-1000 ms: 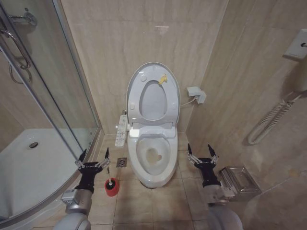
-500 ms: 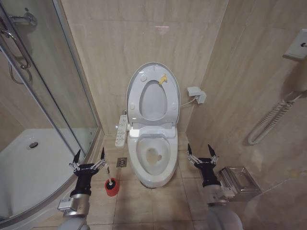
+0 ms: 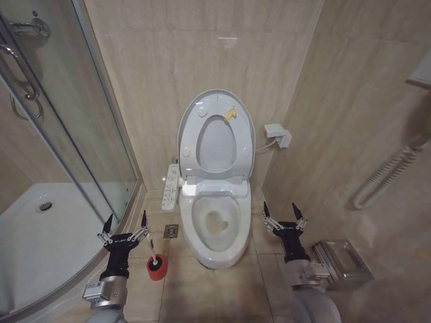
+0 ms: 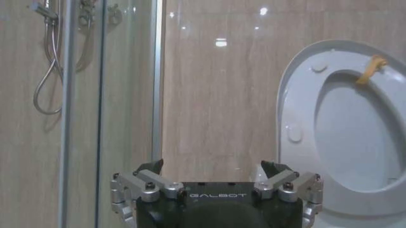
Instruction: Open the toilet lid, clean the toilet bowl with a toilet brush, close the toilet lid, and flush.
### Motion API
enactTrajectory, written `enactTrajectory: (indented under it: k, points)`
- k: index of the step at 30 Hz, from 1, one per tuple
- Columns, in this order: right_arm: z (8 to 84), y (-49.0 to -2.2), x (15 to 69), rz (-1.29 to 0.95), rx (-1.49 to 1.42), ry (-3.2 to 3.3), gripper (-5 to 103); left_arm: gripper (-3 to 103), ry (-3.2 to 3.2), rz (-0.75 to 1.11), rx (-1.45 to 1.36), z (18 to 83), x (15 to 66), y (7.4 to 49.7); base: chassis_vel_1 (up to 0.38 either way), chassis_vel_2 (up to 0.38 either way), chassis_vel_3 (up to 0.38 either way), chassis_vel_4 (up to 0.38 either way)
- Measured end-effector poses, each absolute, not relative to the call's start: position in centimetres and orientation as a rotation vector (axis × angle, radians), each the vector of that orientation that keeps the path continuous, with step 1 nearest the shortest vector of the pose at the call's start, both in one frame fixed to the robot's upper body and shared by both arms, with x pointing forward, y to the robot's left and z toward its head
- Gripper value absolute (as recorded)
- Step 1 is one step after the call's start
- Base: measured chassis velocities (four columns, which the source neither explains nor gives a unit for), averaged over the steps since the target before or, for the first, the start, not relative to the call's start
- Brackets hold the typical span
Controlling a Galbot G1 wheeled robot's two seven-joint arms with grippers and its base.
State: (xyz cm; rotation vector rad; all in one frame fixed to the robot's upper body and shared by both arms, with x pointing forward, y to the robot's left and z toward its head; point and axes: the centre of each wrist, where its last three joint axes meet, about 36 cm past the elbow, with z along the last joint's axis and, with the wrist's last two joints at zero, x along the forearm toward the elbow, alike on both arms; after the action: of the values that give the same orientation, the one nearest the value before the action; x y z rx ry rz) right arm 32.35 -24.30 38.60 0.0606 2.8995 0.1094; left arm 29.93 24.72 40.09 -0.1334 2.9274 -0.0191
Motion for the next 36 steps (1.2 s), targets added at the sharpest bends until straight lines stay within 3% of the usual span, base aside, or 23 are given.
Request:
enactTrajectory:
  k: [9, 22, 36]
  points:
    - [38.6, -24.3, 32.4, 0.109, 0.061, 2.899, 100, 100, 2.927, -0.023, -0.13, 39.9, 30.3, 24.6, -0.172, 0.143, 0.133, -0.16]
    - [38.6, -24.3, 32.3, 0.109, 0.061, 2.9, 100, 100, 2.942, -0.032, -0.135, 39.0, 30.0, 24.3, 0.01, -0.014, -0.014, 0.012]
    - [38.6, -24.3, 32.3, 0.109, 0.06, 2.899, 100, 100, 3.113, -0.012, -0.341, 29.1, 29.9, 24.9, 0.0, 0.0, 0.0, 0.0]
